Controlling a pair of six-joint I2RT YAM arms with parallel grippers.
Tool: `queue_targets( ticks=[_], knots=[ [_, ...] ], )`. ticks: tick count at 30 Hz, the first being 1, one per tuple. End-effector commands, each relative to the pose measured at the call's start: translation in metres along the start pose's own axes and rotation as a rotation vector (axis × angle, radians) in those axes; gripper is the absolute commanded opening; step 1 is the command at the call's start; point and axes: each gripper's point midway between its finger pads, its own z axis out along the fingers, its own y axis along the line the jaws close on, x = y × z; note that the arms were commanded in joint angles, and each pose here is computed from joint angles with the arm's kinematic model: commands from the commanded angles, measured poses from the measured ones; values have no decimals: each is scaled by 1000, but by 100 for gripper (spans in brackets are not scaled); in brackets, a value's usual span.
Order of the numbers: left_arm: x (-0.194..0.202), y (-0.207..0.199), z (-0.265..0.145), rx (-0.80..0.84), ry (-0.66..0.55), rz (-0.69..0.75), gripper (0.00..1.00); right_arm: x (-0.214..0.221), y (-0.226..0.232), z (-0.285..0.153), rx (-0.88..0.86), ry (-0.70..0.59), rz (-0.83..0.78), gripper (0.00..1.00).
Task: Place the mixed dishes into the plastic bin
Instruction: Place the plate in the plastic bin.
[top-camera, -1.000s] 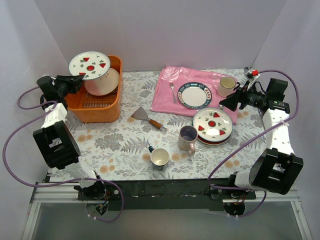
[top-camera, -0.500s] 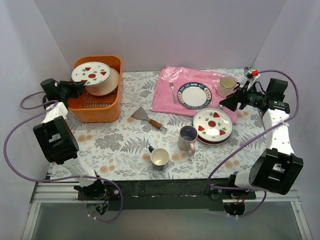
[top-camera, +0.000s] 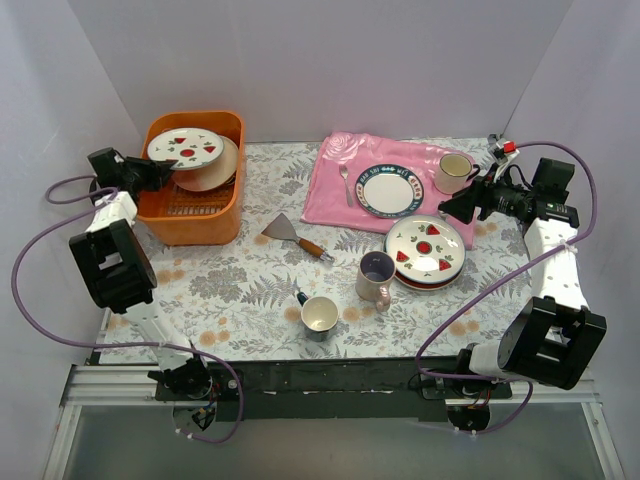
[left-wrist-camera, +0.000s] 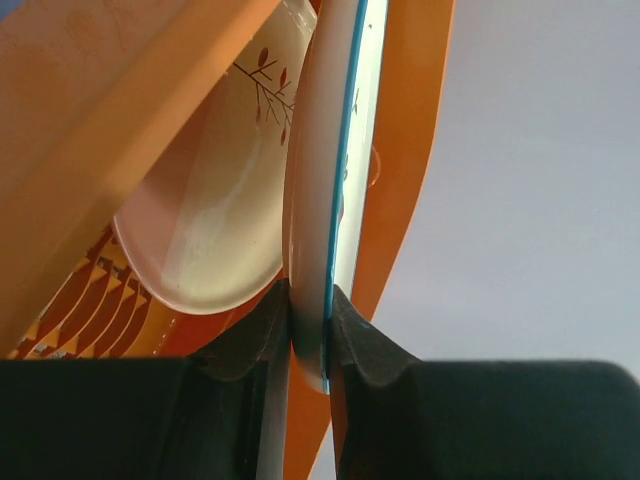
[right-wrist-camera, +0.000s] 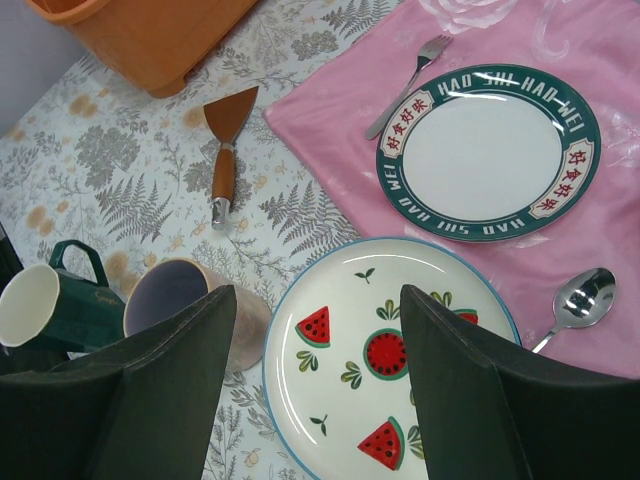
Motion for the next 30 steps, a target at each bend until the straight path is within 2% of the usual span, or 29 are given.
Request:
queue_targets(
  ticks=[1,9,17,26,30],
  knots=[
    [-2,-52,-2,113,-10,102,0,-8,7,-4,-12,-23,-42,75],
    [8,-34,24,45,36,96,0,-9,6,-5,-9,-25,-46,75],
    [20,-11,35,-25,66,93,8,-8,5,-5,-8,-23,-43,75],
    [27,11,41,-111,83,95,26,-6,6,-4,-11,-22,-40,75],
    [27,18,43,-142,85,100,40,-5,6,-4,-9,-23,-43,75]
  ],
)
